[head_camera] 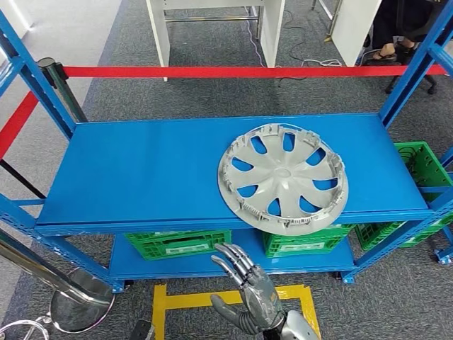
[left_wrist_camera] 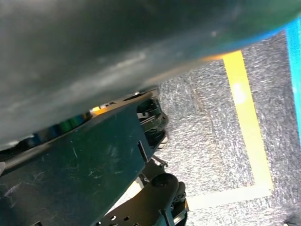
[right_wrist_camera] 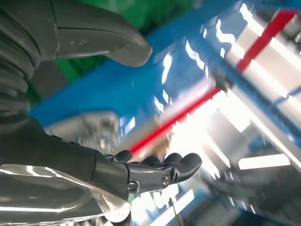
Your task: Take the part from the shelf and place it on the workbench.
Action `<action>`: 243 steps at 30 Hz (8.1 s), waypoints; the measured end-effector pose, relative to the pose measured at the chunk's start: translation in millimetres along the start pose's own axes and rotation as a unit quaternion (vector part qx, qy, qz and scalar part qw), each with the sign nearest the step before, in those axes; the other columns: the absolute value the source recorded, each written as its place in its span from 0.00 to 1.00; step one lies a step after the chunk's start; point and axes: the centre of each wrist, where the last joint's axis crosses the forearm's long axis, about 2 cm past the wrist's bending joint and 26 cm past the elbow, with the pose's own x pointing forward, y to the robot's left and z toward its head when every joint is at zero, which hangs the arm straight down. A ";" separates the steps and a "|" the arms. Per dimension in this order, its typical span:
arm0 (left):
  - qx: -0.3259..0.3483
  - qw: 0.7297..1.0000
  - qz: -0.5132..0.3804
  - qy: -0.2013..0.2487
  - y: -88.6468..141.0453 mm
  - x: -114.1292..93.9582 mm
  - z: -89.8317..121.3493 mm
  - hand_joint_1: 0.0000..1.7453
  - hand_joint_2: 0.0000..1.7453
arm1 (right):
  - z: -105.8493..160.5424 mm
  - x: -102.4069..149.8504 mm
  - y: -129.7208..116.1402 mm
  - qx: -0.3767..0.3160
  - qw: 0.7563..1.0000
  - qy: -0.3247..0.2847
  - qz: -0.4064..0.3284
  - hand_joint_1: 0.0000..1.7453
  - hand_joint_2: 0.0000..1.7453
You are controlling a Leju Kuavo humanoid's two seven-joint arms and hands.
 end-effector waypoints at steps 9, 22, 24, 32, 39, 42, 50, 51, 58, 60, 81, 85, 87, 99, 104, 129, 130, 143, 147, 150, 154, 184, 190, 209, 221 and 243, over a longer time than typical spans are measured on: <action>-0.004 1.000 -0.005 -0.014 -1.3 0.4 -0.2 0.00 0.00 | -2.0 1.4 -2.8 -0.025 0.998 -0.003 0.049 0.00 1.00; -0.004 1.000 -0.005 -0.015 -1.4 0.4 -0.2 0.00 0.00 | 0.4 2.8 -2.8 -0.034 0.998 0.008 0.054 0.00 1.00; -0.005 1.000 -0.004 -0.015 -1.4 0.4 -0.2 0.00 0.00 | -0.1 2.9 -3.4 -0.035 0.998 0.005 0.058 0.00 1.00; -0.011 1.000 -0.007 -0.021 -1.5 0.4 -0.2 0.00 0.00 | -8.6 0.2 -8.4 -0.048 0.992 -0.031 0.113 0.00 1.00; -0.021 1.000 -0.013 -0.013 -1.9 0.4 -0.2 0.00 0.00 | -11.5 0.2 -14.0 -0.024 0.977 -0.038 0.207 0.00 1.00; -0.027 0.999 -0.015 -0.017 -1.9 -0.5 0.3 0.00 0.00 | -13.4 1.2 -21.7 -0.001 0.961 -0.024 0.276 0.00 1.00; -0.035 0.999 -0.016 -0.023 -1.2 -2.1 1.4 0.00 0.00 | -17.6 0.6 -42.2 -0.024 0.933 0.055 0.355 0.00 1.00; -0.035 0.999 -0.017 -0.023 -1.2 -2.1 1.4 0.00 0.00 | -17.6 0.3 -43.0 -0.025 0.931 0.060 0.360 0.00 1.00; -0.038 0.999 -0.020 -0.020 -1.3 -2.1 1.4 0.00 0.00 | -20.5 -12.9 -53.9 -0.030 0.918 0.075 0.387 0.00 1.00; -0.038 0.999 -0.021 -0.020 -1.3 -2.2 1.4 0.00 0.00 | -21.1 -16.9 -56.0 -0.028 0.916 0.072 0.394 0.00 1.00; -0.042 0.999 -0.024 -0.019 -1.6 -2.5 1.6 0.00 0.00 | -6.1 -35.8 -47.1 0.026 0.907 0.070 0.415 0.00 1.00; -0.042 0.999 -0.024 -0.019 -1.6 -2.7 1.7 0.00 0.00 | -2.6 -36.9 -45.3 0.036 0.907 0.068 0.414 0.00 1.00; -0.043 0.999 -0.024 -0.019 -1.7 -2.8 1.8 0.00 0.00 | 1.7 -37.5 -43.6 0.046 0.907 0.065 0.414 0.00 1.00; -0.045 0.998 -0.029 -0.015 -2.0 -3.0 2.0 0.00 0.00 | 25.4 -56.1 -48.3 0.088 0.896 0.086 0.426 0.00 1.00; -0.046 0.998 -0.031 -0.013 -2.1 -3.0 2.0 0.00 0.00 | 25.6 -62.6 -50.8 0.088 0.893 0.100 0.431 0.00 1.00; -0.052 0.998 -0.035 -0.011 -2.2 -3.7 2.4 0.00 0.00 | 26.8 -88.3 -54.5 0.088 0.879 0.170 0.436 0.00 1.00; -0.052 0.998 -0.035 -0.011 -2.2 -3.7 2.4 0.00 0.00 | 27.2 -88.7 -54.4 0.089 0.879 0.171 0.436 0.00 1.00; -0.052 0.998 -0.036 -0.011 -2.2 -3.7 2.4 0.00 0.00 | 29.0 -90.5 -52.4 0.094 0.878 0.177 0.434 0.00 1.00; -0.052 0.998 -0.036 -0.011 -2.2 -3.7 2.4 0.00 0.00 | 29.1 -91.0 -52.3 0.095 0.878 0.177 0.435 0.00 1.00; -0.052 0.998 -0.036 -0.011 -2.2 -3.7 2.4 0.00 0.00 | 29.0 -91.3 -52.4 0.095 0.878 0.178 0.435 0.00 1.00; -0.052 0.998 -0.036 -0.011 -2.2 -3.7 2.4 0.00 0.00 | 28.8 -91.7 -52.9 0.094 0.877 0.179 0.435 0.00 1.00; -0.057 0.998 -0.036 -0.001 -2.5 -4.5 2.9 0.00 0.00 | 21.1 -97.3 -59.3 0.076 0.873 0.195 0.441 0.00 1.00; -0.058 0.998 -0.037 0.000 -2.6 -5.9 3.8 0.00 0.00 | 7.5 -106.6 -69.3 0.062 0.871 0.190 0.448 0.00 1.00; -0.061 0.997 -0.038 0.001 -2.8 -6.8 4.4 0.00 0.00 | -0.6 -110.8 -73.5 0.051 0.869 0.194 0.452 0.00 1.00; -0.064 0.997 -0.041 0.001 -2.9 -6.8 4.4 0.00 0.00 | -3.5 -115.4 -72.0 0.054 0.872 0.201 0.443 0.08 1.00; -0.070 0.996 -0.047 0.002 -3.9 -7.1 4.6 0.00 0.00 | -15.6 -124.5 -68.2 0.056 0.878 0.208 0.428 1.00 1.00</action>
